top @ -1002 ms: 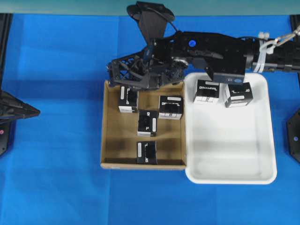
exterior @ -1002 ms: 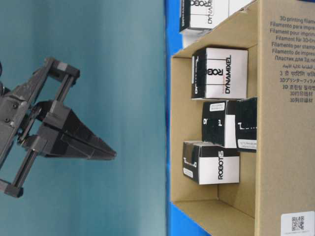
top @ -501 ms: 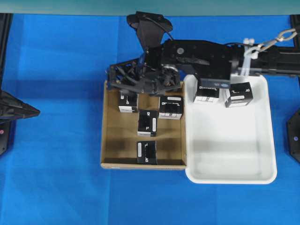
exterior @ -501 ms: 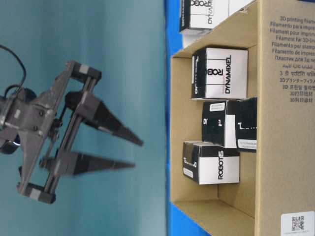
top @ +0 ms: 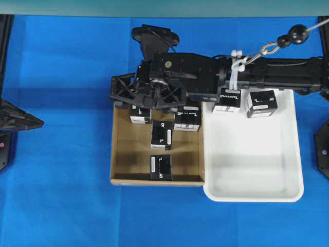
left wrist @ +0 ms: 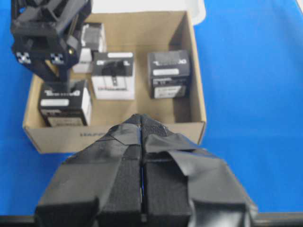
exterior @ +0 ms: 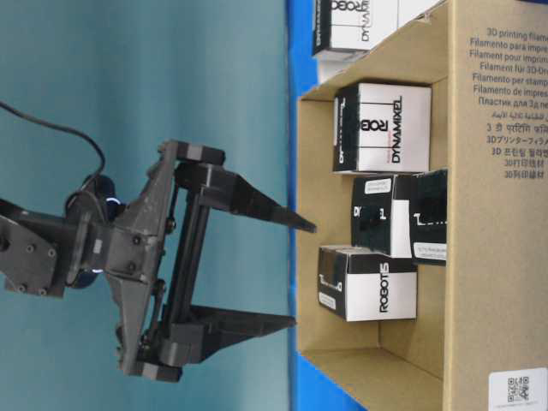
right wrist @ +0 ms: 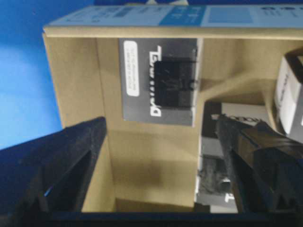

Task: Pick a box that is randomly placed inside the cardboard box.
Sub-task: 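Lower the right gripper and close it on the top-left DYNAMIXEL box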

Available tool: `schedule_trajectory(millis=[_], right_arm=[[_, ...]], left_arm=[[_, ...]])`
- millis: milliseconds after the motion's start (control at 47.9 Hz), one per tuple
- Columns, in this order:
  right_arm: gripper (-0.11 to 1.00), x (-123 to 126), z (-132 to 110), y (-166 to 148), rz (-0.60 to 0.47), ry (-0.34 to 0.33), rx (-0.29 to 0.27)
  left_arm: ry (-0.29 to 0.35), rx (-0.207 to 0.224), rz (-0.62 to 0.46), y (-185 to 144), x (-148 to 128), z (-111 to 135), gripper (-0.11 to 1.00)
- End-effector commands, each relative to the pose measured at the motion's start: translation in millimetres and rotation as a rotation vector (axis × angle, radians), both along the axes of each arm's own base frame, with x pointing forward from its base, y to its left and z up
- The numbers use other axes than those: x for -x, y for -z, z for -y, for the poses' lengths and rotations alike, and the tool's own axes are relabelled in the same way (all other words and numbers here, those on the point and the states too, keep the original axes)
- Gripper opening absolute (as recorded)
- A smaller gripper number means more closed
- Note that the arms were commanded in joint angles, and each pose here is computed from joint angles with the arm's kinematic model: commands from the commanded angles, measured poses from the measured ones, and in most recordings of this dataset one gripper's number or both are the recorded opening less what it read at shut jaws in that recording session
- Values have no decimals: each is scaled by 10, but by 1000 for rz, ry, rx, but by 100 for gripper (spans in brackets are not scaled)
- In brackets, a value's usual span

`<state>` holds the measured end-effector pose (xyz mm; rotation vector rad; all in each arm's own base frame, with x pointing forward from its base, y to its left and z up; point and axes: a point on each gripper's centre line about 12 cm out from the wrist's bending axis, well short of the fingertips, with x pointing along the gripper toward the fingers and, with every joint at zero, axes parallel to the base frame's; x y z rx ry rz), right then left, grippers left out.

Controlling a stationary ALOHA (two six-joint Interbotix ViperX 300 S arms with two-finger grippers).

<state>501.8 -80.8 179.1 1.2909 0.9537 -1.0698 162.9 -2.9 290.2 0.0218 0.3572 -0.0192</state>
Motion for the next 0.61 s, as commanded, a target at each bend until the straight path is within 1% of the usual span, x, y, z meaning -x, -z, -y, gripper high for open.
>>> schedule_trajectory(millis=[0,188,292,376,585], right_arm=[[95,-17,12,14,-1,-1,8],[95,-44,68,63,8,0,29],[95,-61,94,134,5,4,28],[95,-83,97,180,5,4,28],[95,-101,108,320,-15,14,22]], left_arm=[[-2,-1,20,-79,-12,-4,-7],[0,-3,18,-73,-12,-1,-7],[-2,-1,17,-67,-12,-4,-7],[-4,10,18,-69,-9,0,-7],[3,6,21,-67,2,9,-7]])
